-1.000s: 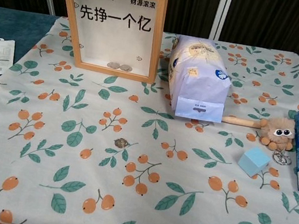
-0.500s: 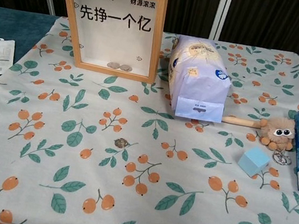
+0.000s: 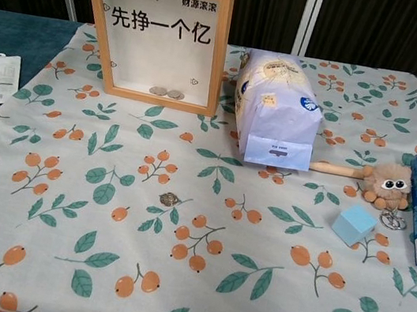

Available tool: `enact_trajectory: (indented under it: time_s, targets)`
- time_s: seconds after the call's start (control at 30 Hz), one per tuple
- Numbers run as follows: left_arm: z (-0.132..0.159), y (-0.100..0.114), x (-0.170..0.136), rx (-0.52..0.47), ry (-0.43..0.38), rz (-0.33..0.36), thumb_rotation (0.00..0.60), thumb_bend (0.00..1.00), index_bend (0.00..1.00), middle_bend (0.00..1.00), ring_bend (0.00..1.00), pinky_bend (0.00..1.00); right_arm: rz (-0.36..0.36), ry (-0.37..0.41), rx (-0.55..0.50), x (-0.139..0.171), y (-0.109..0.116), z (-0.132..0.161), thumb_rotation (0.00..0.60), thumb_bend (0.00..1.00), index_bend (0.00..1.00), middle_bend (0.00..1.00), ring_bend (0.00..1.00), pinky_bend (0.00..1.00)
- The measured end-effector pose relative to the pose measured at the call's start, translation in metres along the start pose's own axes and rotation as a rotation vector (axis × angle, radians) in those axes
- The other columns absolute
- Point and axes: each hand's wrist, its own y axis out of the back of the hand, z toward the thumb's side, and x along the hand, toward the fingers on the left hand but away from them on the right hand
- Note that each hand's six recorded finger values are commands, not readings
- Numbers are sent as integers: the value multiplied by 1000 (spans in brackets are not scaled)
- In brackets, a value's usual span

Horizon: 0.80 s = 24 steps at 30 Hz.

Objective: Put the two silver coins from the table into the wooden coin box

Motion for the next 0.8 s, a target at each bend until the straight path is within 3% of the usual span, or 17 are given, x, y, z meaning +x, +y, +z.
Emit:
enact_trajectory:
  time_s: [0.8]
  targets:
    - [4, 3, 2, 13, -2, 31, 600, 300, 279, 103, 0, 0, 5, -11, -6, -1, 0, -1, 600, 369, 126, 46, 36, 0]
